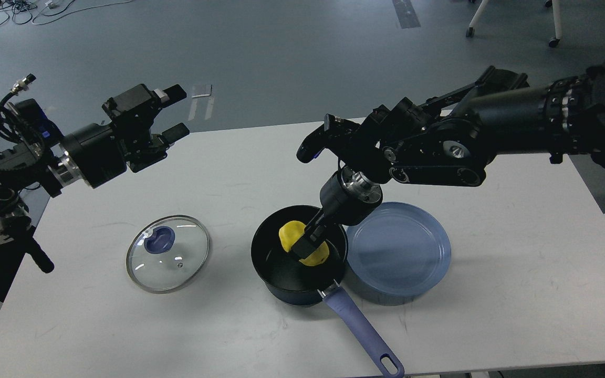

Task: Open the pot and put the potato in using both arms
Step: 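Carry the potato with the right gripper over the open pot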

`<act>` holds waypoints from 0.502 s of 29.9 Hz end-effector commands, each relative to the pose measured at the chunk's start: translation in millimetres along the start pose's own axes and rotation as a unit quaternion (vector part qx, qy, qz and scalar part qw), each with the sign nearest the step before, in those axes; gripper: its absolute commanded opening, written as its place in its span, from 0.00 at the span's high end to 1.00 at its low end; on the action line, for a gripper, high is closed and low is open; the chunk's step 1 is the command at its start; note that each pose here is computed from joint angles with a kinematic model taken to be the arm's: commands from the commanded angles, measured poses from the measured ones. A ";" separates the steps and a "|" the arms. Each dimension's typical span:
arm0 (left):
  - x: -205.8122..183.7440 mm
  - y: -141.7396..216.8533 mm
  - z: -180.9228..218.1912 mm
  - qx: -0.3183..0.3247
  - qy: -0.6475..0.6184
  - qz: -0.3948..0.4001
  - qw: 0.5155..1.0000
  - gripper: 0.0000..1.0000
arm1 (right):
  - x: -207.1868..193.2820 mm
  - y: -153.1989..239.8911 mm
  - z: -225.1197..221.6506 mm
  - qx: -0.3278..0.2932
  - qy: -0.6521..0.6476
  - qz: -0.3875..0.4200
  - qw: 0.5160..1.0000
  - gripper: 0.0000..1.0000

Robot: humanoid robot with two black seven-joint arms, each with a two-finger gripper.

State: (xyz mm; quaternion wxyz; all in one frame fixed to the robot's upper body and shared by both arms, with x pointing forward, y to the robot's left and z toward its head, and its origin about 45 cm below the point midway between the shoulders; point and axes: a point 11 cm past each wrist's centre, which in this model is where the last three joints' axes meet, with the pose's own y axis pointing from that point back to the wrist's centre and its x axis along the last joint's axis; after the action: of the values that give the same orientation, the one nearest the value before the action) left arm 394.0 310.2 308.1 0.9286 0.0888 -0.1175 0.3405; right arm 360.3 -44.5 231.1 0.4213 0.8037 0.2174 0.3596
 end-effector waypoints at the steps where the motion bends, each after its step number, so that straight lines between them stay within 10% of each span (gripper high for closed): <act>1: -1.0 0.1 0.9 -0.001 0.000 -0.002 1.000 0.02 | -3.3 -2.4 7.7 -0.005 -0.009 0.002 1.000 0.64; 15: -1.2 0.3 0.4 -0.001 0.001 -0.001 1.000 0.02 | -11.0 -5.2 21.1 -0.011 -0.035 0.009 0.999 0.51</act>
State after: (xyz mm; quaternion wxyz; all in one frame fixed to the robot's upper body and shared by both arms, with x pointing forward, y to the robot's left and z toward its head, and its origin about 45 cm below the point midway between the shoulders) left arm 392.9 309.6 308.3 0.9293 0.0879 -0.1167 0.3391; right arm 368.6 -60.6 213.4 0.4362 0.8106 0.1949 0.3387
